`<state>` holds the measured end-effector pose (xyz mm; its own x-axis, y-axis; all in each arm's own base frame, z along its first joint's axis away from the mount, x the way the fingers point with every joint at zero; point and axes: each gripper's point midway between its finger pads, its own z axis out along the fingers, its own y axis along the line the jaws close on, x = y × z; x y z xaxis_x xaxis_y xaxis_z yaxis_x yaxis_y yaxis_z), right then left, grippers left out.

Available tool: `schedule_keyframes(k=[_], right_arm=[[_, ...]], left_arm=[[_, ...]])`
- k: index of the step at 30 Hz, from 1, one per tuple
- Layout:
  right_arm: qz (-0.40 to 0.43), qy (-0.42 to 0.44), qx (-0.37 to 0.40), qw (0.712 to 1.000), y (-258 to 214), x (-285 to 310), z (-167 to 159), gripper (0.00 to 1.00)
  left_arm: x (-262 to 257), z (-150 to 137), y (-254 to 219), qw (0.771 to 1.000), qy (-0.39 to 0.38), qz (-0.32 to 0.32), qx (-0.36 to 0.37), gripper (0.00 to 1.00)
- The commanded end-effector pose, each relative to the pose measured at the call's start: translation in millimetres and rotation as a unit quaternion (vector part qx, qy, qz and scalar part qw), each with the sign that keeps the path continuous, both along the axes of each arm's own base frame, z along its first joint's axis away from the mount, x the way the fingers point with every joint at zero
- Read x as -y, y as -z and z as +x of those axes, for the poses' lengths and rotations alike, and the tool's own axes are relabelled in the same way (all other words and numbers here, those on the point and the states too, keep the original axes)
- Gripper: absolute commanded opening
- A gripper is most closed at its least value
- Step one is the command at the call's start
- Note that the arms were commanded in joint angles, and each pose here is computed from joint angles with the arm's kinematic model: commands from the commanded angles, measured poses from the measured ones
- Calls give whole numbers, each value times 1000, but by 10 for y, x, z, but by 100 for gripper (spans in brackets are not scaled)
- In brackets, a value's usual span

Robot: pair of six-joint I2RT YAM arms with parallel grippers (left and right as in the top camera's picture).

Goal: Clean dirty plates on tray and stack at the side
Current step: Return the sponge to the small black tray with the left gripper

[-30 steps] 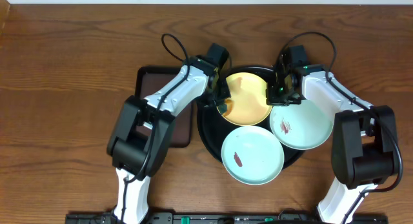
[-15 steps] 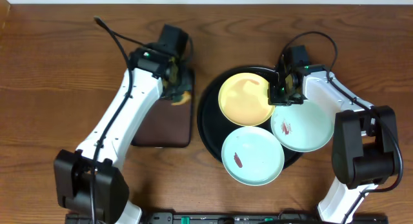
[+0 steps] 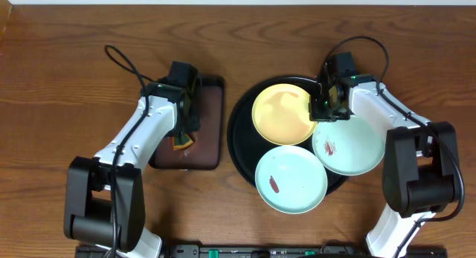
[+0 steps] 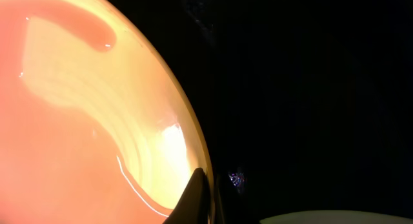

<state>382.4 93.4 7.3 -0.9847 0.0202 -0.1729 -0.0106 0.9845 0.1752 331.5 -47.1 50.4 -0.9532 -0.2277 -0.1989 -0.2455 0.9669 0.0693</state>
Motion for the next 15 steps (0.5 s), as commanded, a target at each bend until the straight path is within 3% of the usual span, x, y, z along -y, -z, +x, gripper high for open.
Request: schedule_keyframes(k=[1, 2, 3, 6, 7, 8, 9, 10, 11, 15], right_arm=[[-20, 2, 4, 1000, -22, 96, -15, 25], [-20, 2, 4, 1000, -22, 95, -13, 34], [-20, 2, 5, 1000, -23, 94, -8, 51], [-19, 1, 12, 1000, -31, 88, 24, 76], [-17, 2, 18, 1000, -37, 83, 50, 80], [-15, 1, 24, 1000, -45, 74, 82, 69], [-11, 1, 32, 999, -55, 58, 120, 51], [-7, 0, 36, 999, -63, 40, 139, 43], [7, -3, 39, 999, -76, -9, 155, 1], [8, -3, 39, 999, -89, -11, 147, 1]], left_arm=[[193, 26, -207, 997, 53, -48, 8, 57], [197, 23, -269, 997, 54, -50, 14, 59], [196, 15, -364, 997, 54, -51, 21, 63], [182, -42, -640, 996, 55, -55, 44, 69], [172, -83, -774, 995, 53, -57, 57, 72], [163, -121, -884, 995, 47, -60, 69, 74], [152, -169, -1014, 993, 45, -64, 85, 78], [141, -215, -1124, 992, 46, -66, 99, 79], [110, -352, -1372, 988, 48, -71, 129, 80], [73, -526, -1659, 981, 50, -78, 171, 80]])
